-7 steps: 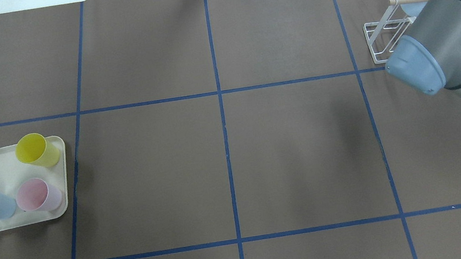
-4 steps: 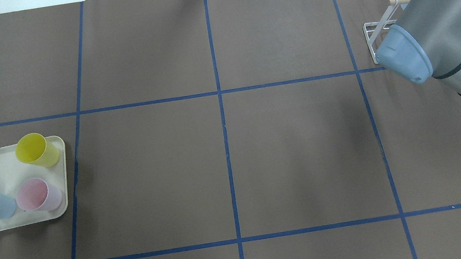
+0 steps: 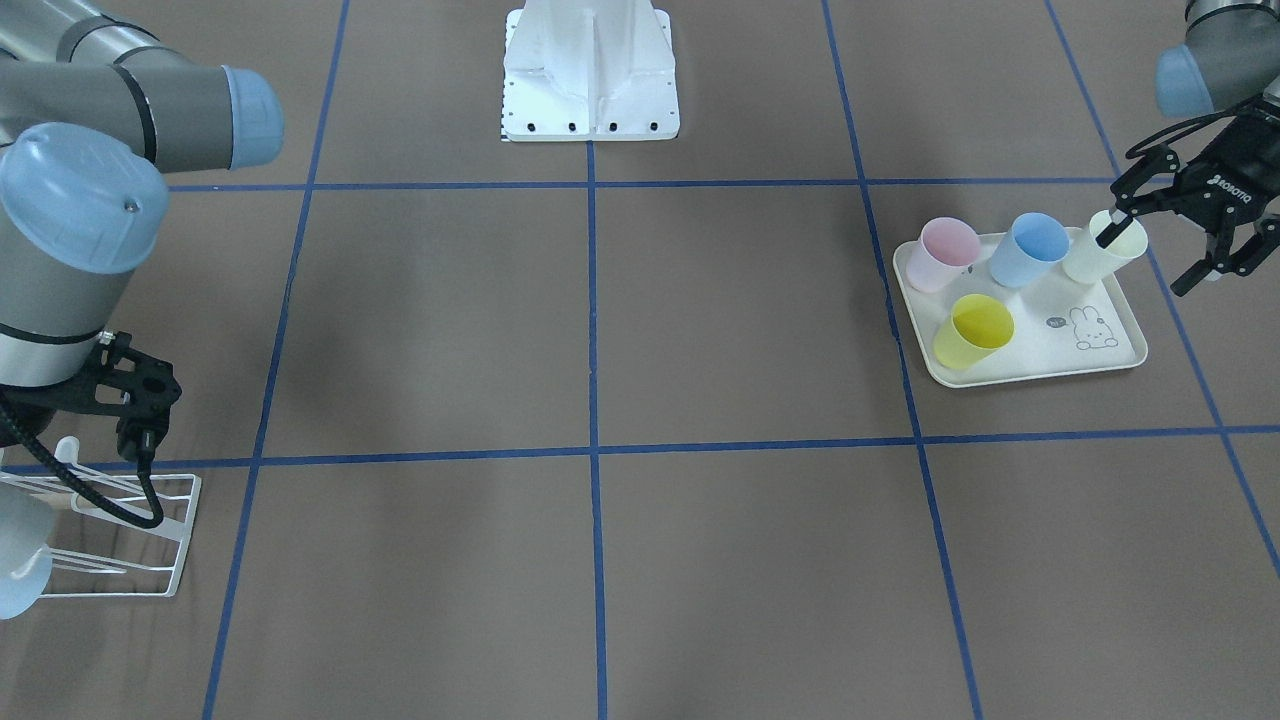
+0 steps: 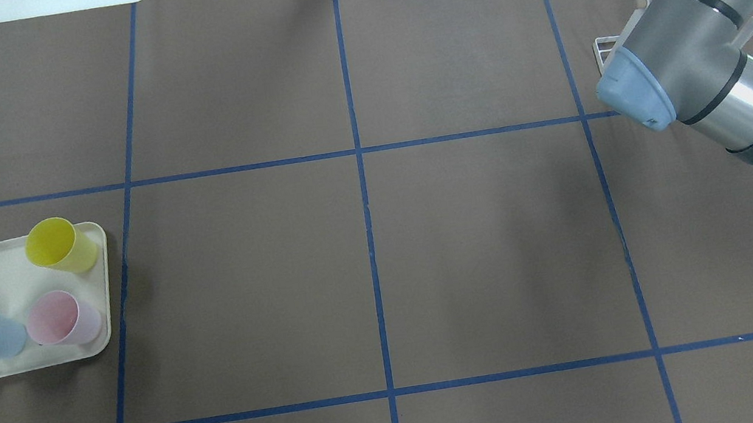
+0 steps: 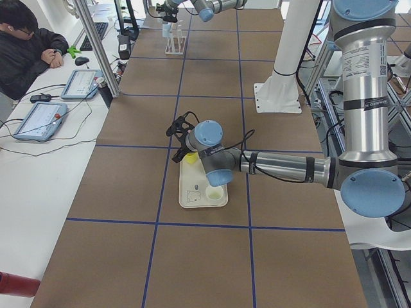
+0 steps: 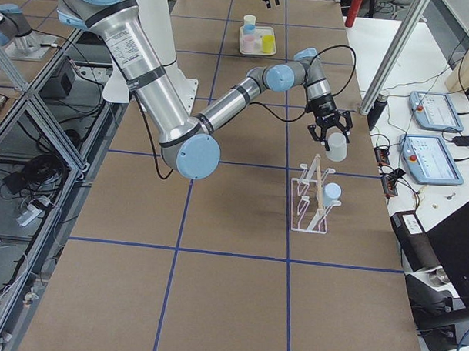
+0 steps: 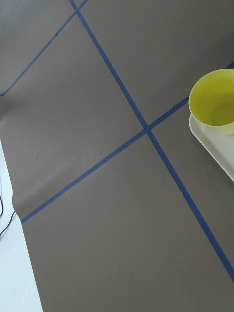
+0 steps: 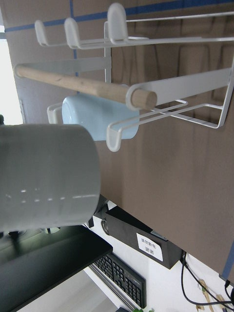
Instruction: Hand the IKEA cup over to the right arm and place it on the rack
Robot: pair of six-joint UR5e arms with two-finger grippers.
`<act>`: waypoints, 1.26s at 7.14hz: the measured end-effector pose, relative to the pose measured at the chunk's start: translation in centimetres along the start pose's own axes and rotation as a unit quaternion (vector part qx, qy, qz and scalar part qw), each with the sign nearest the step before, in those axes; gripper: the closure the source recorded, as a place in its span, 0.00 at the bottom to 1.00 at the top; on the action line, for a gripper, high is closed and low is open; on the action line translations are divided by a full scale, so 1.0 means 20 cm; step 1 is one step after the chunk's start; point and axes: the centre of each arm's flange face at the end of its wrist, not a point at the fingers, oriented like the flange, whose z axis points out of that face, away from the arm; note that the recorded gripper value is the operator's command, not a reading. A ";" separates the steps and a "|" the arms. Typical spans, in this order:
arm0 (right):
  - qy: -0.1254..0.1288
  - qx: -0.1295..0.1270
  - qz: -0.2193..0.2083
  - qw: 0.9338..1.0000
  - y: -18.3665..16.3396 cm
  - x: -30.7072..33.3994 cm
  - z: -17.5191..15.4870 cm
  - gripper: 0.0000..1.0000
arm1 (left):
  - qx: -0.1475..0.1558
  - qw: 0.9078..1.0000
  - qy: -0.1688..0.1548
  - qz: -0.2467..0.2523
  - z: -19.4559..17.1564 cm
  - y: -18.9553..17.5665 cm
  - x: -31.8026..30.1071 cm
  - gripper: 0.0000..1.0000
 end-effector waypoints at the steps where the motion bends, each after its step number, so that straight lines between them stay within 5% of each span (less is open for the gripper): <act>1: -0.001 -0.001 -0.001 1.000 -0.02 0.00 0.06 1.00 | 0.001 1.000 0.001 0.000 -0.01 0.01 0.00 0.00; 6: -0.008 -0.003 -0.008 1.000 -0.12 -0.04 0.23 0.98 | 0.001 1.000 0.002 -0.002 -0.01 0.03 0.00 0.00; 9: -0.012 -0.003 -0.015 1.000 -0.17 -0.09 0.25 0.63 | 0.001 1.000 0.002 -0.002 -0.01 0.03 0.00 0.00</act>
